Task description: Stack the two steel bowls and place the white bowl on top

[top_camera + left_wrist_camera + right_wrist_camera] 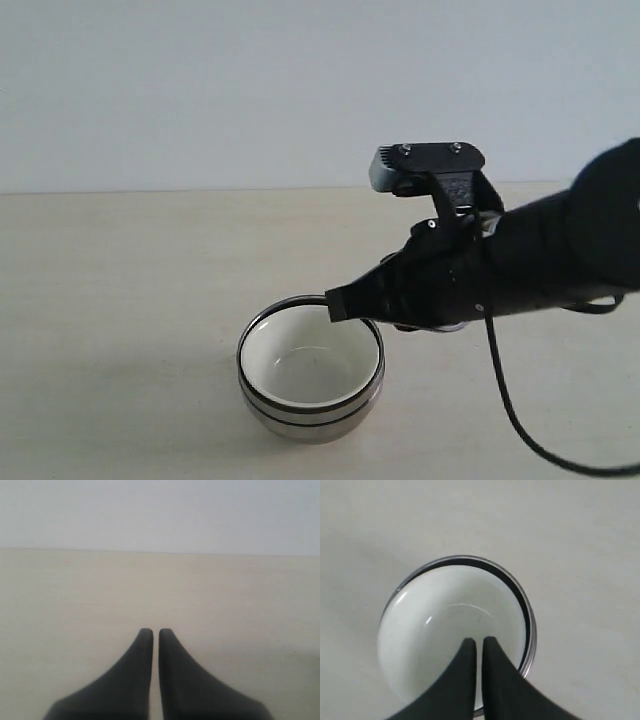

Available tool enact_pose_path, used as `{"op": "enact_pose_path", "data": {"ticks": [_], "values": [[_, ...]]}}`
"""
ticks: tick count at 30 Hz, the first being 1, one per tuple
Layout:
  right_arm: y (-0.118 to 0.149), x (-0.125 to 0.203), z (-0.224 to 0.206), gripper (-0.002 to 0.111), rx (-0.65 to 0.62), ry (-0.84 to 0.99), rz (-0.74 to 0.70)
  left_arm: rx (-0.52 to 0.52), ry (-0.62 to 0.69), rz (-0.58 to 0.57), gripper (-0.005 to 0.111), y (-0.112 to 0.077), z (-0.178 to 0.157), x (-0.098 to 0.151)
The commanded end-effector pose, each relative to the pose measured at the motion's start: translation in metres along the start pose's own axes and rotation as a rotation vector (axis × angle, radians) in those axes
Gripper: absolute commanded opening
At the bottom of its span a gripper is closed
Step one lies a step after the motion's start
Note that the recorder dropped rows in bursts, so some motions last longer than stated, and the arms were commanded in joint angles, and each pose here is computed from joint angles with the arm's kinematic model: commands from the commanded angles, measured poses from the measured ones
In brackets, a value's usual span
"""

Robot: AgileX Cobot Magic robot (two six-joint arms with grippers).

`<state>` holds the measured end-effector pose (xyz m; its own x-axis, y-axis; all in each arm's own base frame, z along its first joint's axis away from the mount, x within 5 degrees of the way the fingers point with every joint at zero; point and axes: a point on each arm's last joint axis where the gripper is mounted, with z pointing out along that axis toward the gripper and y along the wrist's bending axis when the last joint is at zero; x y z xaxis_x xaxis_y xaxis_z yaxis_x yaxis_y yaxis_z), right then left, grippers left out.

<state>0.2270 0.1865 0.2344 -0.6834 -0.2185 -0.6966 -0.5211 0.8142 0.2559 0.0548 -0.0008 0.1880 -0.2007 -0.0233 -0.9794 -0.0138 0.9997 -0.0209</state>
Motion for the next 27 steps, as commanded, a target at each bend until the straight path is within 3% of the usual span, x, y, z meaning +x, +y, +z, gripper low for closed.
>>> {"op": "enact_pose_path", "data": {"ticks": [1,6,16,27], "values": [[0.016,0.016,-0.025,0.000,-0.019,-0.158,-0.025,-0.001,-0.008,-0.016,0.004,0.000,0.000,0.000],[0.025,0.045,-0.055,0.000,-0.065,-0.312,-0.022,-0.001,-0.008,-0.016,0.004,0.000,0.000,0.000],[0.006,0.095,-0.105,0.000,-0.128,-0.458,0.017,-0.001,-0.008,-0.016,0.004,0.000,0.000,0.000],[0.005,0.094,-0.131,0.000,-0.187,-0.567,0.029,-0.001,-0.008,-0.016,0.004,0.000,0.000,0.000]]}}
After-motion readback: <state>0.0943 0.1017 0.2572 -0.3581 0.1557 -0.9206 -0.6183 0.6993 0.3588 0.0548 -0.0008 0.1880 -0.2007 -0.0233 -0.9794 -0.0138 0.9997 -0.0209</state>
